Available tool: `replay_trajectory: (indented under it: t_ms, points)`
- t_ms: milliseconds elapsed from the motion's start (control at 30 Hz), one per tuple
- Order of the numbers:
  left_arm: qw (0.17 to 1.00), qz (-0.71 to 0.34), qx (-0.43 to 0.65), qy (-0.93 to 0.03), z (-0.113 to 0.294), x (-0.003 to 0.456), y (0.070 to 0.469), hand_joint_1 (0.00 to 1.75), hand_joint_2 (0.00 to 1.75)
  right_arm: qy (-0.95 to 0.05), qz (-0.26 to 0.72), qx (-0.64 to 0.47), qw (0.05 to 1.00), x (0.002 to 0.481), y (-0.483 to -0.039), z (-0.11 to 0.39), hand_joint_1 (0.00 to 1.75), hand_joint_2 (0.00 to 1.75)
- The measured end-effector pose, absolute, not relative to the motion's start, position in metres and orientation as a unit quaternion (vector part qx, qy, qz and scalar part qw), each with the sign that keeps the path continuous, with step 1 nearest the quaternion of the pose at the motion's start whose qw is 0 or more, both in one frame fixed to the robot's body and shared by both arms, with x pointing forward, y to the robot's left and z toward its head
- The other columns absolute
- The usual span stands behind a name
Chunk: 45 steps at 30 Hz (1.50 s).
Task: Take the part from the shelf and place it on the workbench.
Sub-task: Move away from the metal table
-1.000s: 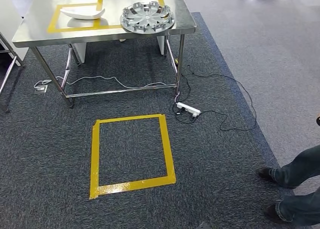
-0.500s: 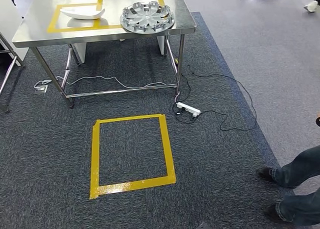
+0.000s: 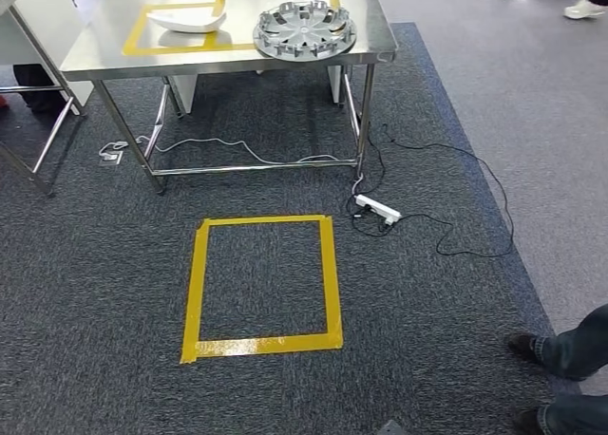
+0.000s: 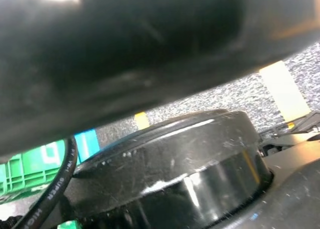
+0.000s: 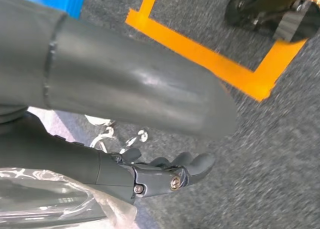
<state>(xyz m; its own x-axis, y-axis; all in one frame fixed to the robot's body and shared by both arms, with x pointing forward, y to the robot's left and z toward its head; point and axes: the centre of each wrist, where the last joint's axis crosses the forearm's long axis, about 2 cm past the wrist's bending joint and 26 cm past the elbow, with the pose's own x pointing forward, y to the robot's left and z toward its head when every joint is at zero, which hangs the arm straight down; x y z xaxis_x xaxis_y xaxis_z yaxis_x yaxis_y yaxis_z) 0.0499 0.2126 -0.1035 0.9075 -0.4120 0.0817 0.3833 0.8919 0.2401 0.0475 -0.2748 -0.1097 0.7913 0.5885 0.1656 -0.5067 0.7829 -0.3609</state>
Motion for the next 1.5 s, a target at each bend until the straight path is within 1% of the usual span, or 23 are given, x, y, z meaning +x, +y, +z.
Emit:
replay_trajectory:
  t_ms: [667, 1200, 1500]
  points:
    - [0.970, -0.206, 0.106, -0.067, -0.1031, 0.0486, 0.2088, 0.00, 0.00, -0.141, 0.294, -0.166, 0.930, 0.0524, -0.2746, -0.1089, 0.00, 0.00]
    - [0.970, -0.206, 0.108, -0.066, -0.1036, 0.0450, 0.2096, 0.00, 0.00, -0.134, 0.290, -0.167, 0.933, 0.0468, -0.2739, -0.1095, 0.00, 0.00]
    - [0.971, -0.206, 0.109, -0.063, -0.1040, 0.0426, 0.2102, 0.00, 0.00, -0.141, 0.289, -0.169, 0.932, 0.0546, -0.2740, -0.1085, 0.00, 0.00]
